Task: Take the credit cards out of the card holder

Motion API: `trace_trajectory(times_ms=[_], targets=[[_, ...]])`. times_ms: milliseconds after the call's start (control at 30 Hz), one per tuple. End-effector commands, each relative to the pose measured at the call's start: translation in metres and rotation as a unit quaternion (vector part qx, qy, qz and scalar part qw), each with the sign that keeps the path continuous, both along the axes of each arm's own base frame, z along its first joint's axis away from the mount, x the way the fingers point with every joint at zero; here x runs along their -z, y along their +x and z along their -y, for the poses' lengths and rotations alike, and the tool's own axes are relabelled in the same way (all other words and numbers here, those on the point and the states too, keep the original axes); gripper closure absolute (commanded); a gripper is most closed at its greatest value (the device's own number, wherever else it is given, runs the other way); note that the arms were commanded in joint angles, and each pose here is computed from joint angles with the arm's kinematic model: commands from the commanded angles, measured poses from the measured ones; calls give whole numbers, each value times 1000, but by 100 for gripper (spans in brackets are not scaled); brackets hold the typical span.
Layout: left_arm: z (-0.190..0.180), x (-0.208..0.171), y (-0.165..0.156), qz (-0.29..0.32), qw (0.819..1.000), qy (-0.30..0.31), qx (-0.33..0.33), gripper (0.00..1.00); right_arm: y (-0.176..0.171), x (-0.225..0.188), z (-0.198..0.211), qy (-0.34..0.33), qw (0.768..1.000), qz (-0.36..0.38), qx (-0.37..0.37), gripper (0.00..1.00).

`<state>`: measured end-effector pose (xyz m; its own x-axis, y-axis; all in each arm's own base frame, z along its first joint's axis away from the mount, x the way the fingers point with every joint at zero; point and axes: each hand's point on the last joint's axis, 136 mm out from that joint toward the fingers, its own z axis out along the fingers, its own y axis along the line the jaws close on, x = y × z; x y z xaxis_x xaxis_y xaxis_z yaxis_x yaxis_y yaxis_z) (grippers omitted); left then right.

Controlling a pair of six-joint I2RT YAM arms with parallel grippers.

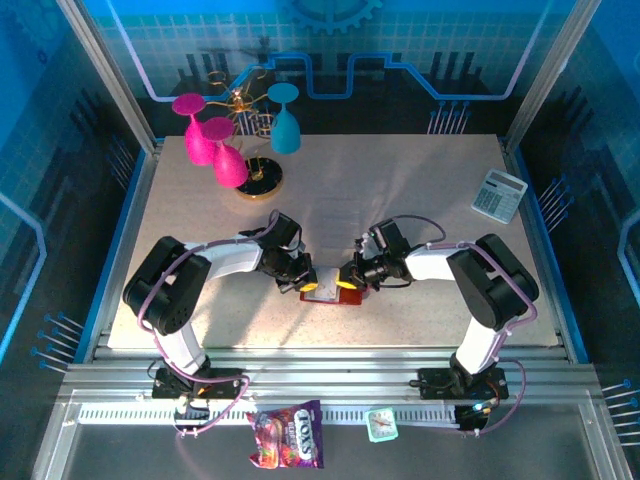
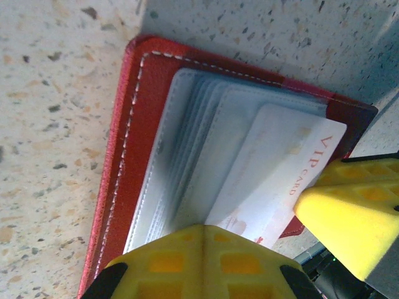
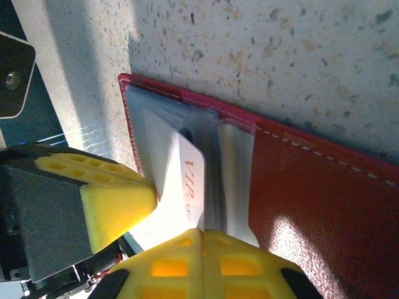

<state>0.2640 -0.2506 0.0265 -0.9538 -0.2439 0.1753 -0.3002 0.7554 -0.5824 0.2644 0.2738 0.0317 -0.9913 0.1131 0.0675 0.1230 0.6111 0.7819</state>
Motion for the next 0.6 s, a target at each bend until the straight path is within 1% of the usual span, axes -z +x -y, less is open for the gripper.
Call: trace_trajectory(times_ms=[0, 200, 333, 467, 567], targets=[[-8, 16, -14, -25, 999, 25, 2, 95, 2, -3, 13, -9, 1000, 6, 9, 95], [-9, 15, -14, -23, 999, 26, 1, 95, -2, -6, 30, -26, 1000, 6, -1, 96], [-9, 14, -14, -21, 999, 26, 1, 95, -5, -7, 43, -57, 998, 10, -16, 96], [-8, 13, -13, -19, 1000, 23, 1, 94, -4, -9, 48, -71, 997, 12, -22, 96], [-8, 12, -12, -19, 1000, 22, 0, 94, -1, -11, 46, -68, 997, 15, -20, 96]])
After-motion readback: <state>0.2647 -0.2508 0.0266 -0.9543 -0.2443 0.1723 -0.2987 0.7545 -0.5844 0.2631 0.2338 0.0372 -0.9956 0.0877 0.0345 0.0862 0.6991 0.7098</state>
